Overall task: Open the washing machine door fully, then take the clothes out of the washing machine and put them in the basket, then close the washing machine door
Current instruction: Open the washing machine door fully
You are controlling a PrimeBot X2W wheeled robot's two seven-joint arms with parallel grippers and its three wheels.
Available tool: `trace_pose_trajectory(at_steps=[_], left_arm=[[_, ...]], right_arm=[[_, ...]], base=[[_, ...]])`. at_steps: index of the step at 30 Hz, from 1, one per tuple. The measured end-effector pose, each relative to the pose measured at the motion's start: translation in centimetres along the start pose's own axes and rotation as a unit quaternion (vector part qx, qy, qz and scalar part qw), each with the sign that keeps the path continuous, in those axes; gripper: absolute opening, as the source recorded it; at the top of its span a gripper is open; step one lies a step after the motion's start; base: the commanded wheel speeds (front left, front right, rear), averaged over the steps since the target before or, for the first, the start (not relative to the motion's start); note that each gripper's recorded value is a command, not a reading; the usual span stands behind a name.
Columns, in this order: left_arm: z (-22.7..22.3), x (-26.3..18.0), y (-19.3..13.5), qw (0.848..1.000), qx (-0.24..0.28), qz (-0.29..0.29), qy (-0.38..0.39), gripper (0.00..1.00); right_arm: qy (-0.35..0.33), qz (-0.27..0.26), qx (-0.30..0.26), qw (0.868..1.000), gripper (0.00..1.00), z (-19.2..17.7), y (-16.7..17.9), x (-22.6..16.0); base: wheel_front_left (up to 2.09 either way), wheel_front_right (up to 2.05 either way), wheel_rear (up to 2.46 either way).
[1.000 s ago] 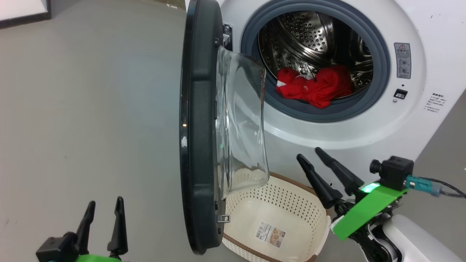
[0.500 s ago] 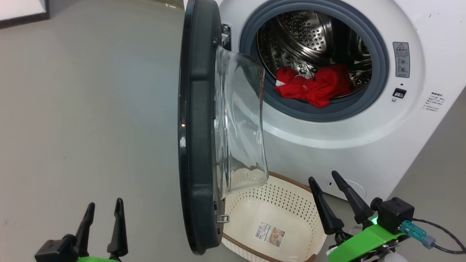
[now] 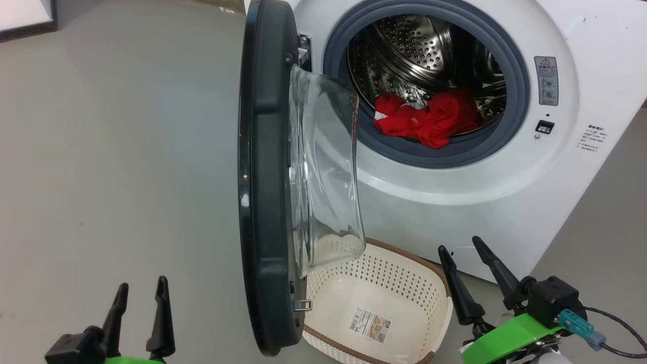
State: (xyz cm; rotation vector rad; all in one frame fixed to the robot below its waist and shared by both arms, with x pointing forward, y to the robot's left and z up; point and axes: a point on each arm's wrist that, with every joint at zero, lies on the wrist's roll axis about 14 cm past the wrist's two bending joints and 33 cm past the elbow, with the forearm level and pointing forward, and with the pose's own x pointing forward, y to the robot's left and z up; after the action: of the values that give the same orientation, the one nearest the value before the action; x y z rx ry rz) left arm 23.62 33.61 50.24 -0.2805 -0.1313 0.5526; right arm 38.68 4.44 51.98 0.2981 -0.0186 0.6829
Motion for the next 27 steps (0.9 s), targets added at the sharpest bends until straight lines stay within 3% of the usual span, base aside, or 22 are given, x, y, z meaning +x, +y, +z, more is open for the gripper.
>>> trace_pose_trajectory(at_steps=[20,24,27], left_arm=[[-0.6,-0.1,-0.3,1.0,0.011,-0.008,0.014,0.97],[-0.3,-0.1,-0.3,1.0,0.013,-0.01,0.009,0.0],[0.5,0.1,-0.5,1.0,0.014,-0.014,-0.004,0.0]], right_arm=[[0.011,-0.017,-0.003,1.0,1.0,-0.6,-1.0,-0.6],[0.012,-0.018,-0.004,1.0,1.0,-0.7,-1.0,-0.6],[0.013,-0.019,-0.004,1.0,1.0,-0.7,-1.0,-0.7]], base=[[0.0,0.0,0.0],[0.0,0.0,0.0],[0.0,0.0,0.0]])
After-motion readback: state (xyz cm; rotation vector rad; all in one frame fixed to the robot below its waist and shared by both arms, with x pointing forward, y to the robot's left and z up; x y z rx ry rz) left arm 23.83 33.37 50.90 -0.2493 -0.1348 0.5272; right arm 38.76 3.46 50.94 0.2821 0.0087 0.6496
